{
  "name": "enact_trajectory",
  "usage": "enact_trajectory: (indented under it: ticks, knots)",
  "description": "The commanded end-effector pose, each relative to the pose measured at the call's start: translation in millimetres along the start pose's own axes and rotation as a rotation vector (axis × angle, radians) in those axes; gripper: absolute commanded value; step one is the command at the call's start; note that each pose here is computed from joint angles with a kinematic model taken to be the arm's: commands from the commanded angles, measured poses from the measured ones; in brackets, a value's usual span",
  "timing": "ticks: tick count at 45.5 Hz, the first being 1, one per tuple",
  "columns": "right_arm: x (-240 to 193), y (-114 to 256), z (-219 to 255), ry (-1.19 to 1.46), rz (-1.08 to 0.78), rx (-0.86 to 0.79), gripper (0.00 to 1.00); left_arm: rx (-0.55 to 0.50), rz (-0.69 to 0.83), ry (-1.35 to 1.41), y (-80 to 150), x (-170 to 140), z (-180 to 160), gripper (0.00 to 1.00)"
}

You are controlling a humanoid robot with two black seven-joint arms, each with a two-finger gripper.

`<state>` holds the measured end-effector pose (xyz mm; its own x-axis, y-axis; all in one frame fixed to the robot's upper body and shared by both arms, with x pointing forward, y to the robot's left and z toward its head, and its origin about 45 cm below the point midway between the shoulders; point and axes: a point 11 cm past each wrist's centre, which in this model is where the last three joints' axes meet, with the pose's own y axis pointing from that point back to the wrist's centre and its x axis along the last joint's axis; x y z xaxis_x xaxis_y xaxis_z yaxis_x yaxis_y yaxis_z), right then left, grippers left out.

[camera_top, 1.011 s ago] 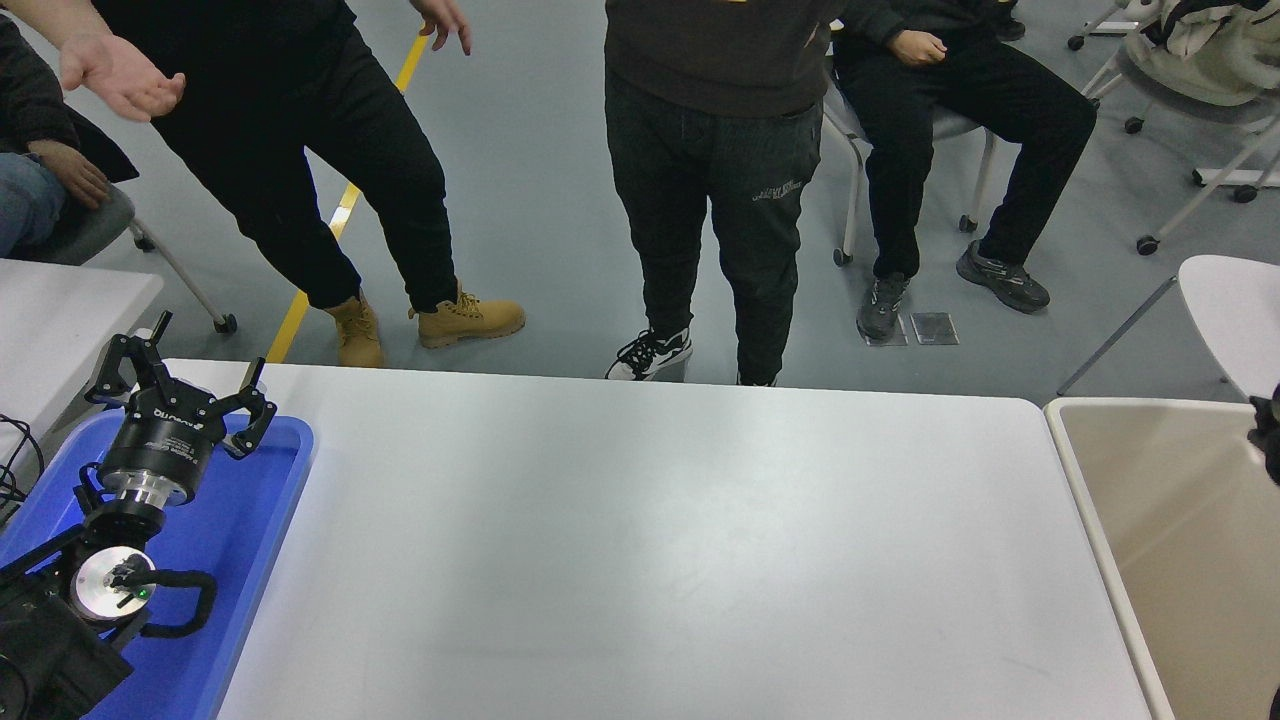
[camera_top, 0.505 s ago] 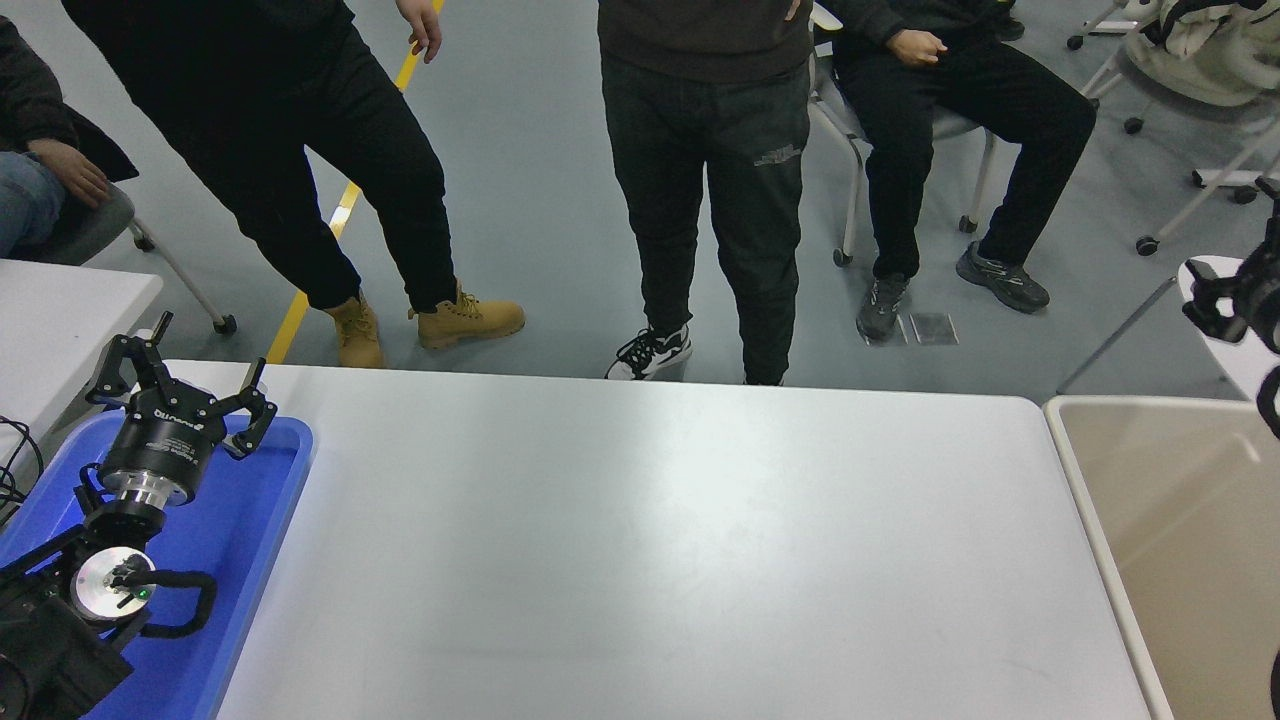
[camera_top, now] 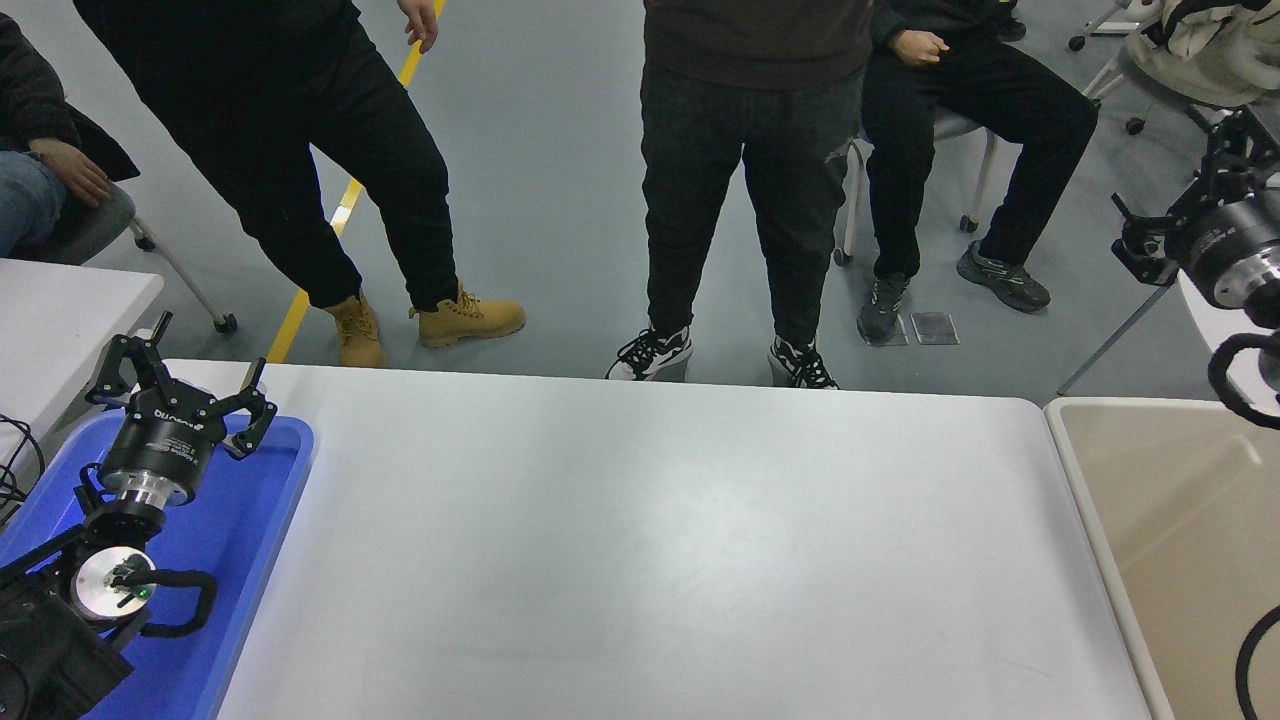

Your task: Clean the table surface

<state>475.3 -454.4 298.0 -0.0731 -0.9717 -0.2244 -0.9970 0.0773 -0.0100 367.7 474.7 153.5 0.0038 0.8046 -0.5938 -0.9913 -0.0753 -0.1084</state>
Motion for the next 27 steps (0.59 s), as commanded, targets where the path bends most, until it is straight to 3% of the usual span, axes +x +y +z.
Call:
enact_trajectory:
  ticks: [1, 12, 27]
  knots:
    - [-14.1, 5.0, 25.5, -0.115, -0.014, 0.002, 0.98, 0.0, 0.0, 0.0, 0.0, 0.0, 0.1, 1.0]
    - [-19.4, 22.6, 82.4, -0.171, -0.001, -0.084, 0.98, 0.0, 0.0, 0.0, 0.0, 0.0, 0.1, 1.0]
    - [4.8, 56.2, 124.6, -0.176, 0.054, -0.096, 0.98, 0.0, 0.0, 0.0, 0.0, 0.0, 0.1, 1.0]
